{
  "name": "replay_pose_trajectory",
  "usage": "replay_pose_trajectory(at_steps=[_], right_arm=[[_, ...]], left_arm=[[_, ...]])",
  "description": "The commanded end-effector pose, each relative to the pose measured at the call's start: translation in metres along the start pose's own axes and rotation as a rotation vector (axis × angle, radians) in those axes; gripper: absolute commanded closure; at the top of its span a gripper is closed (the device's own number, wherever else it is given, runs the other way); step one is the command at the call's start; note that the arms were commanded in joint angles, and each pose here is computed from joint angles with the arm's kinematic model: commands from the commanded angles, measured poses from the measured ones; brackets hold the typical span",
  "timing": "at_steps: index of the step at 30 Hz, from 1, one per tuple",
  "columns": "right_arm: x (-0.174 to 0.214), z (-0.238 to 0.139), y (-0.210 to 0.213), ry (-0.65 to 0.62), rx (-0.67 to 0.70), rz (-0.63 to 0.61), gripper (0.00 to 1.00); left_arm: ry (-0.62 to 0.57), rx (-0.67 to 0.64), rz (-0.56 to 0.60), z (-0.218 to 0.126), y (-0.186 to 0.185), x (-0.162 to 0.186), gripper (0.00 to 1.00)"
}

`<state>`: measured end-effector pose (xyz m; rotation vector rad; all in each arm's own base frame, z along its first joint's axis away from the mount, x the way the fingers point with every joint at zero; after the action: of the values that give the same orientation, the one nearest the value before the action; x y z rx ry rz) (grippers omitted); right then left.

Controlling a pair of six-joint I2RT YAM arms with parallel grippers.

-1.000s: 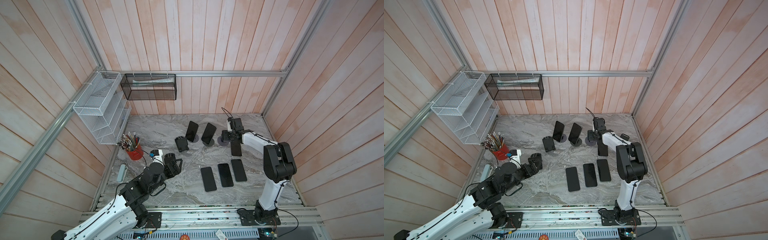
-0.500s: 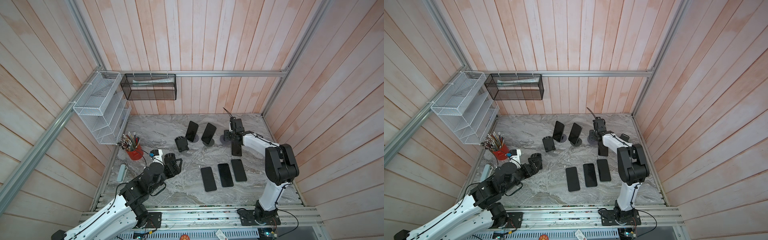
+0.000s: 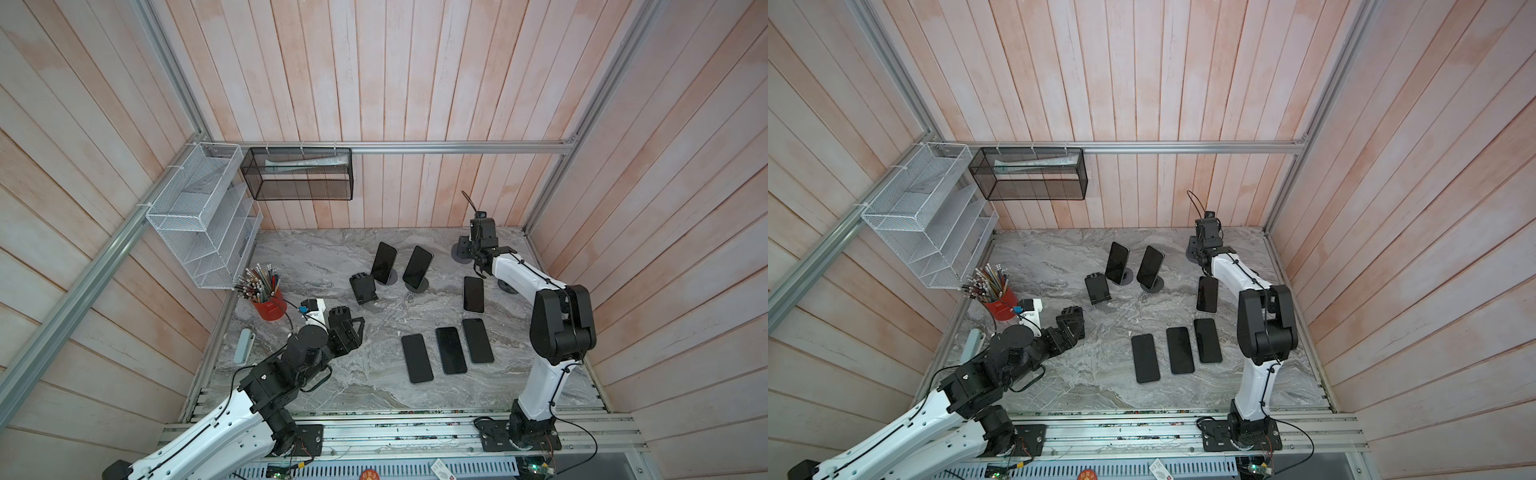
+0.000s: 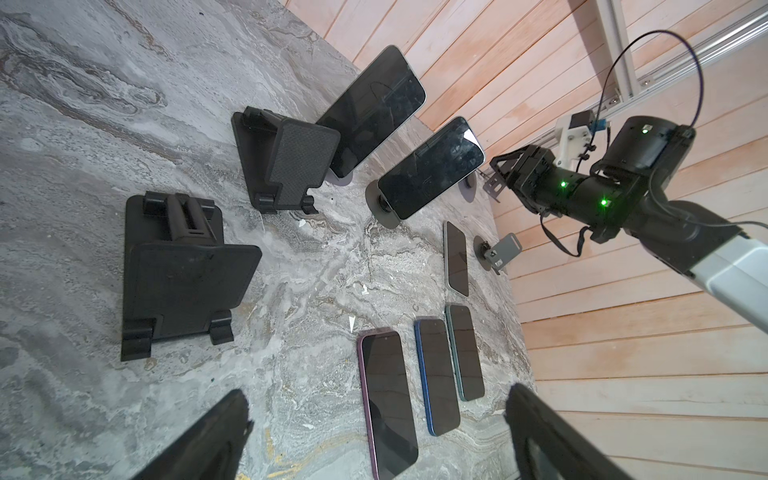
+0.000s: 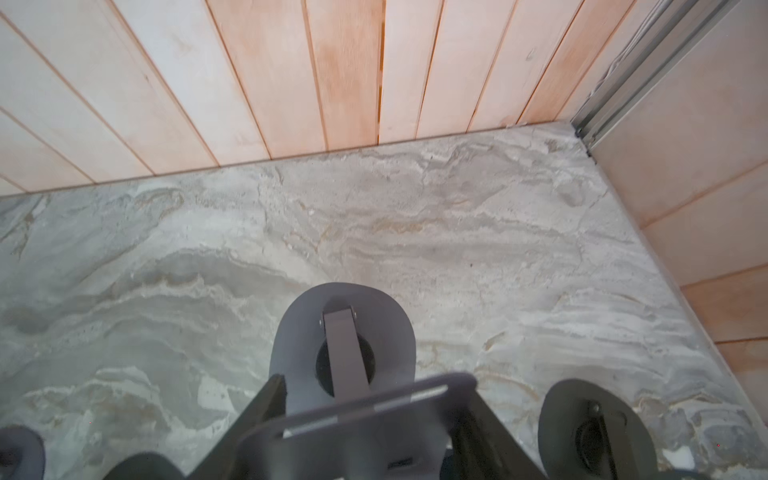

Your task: Remove the phone from the phone stand

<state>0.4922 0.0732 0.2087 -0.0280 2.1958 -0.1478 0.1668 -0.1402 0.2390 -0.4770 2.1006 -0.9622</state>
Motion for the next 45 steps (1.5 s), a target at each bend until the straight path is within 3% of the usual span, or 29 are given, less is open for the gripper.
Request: replay_pose_trajectory(at_steps=[1,11,17,21,26,31,35,39,40,43,44,45], right_arm=[[0.007,0.023,-0.032,0.066,0.111,0.049,0.4],[0.042,0.057,-0.06,0.207,0.171,0.063,0.38],[0.037,0.05,-0.062,0.207,0.17,0.062,0.24],[0.014,0.025,-0.065,0.162,0.161,0.076,0.15],[-0.008,-0.029,-0.056,0.069,0.1,0.106,0.14],[0.009,-0.104,0.0,-0.02,-0.044,0.104,0.17],[0.05,-0.154,0.045,-0.125,-0.25,0.174,0.29],[0.093,-0.173,0.083,-0.087,-0.508,0.214,0.49],[0.101,-0.174,0.092,-0.064,-0.539,0.195,0.55],[0.12,-0.171,0.113,0.002,-0.63,0.152,0.92],[0.124,-0.169,0.117,0.015,-0.643,0.152,1.0],[0.127,-0.168,0.121,0.019,-0.66,0.151,1.0]], left_arm=[[-0.033,0.003,0.019,-0.003,-0.001,-0.004,0.02],[-0.057,0.006,0.034,-0.004,-0.002,-0.008,0.02],[-0.055,0.004,0.055,-0.002,-0.007,-0.009,0.02],[-0.054,0.006,0.059,-0.001,-0.008,-0.01,0.02],[-0.054,0.007,0.06,-0.002,-0.008,-0.01,0.02],[-0.056,-0.002,0.056,-0.002,-0.002,-0.008,0.02],[-0.052,-0.006,0.044,-0.002,0.004,-0.005,0.02],[-0.046,-0.019,0.032,-0.004,0.008,-0.004,0.02],[-0.049,-0.022,0.03,-0.004,0.01,-0.003,0.02],[-0.059,-0.025,0.016,-0.003,0.015,-0.002,0.02],[-0.059,-0.023,0.009,-0.003,0.016,-0.001,0.02],[-0.059,-0.018,0.004,-0.002,0.016,-0.001,0.02]])
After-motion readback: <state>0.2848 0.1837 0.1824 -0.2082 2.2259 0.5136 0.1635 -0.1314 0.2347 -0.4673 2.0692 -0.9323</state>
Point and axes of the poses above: each gripper's point midway between its finger pads, its own z axis out along the fingers, its own y axis along the line the jaws close on, x = y × z, the point moved 7 cm from there along -z, back along the fingers, and after that the axes turned 10 degrees about -z, right-handed, at the moved point
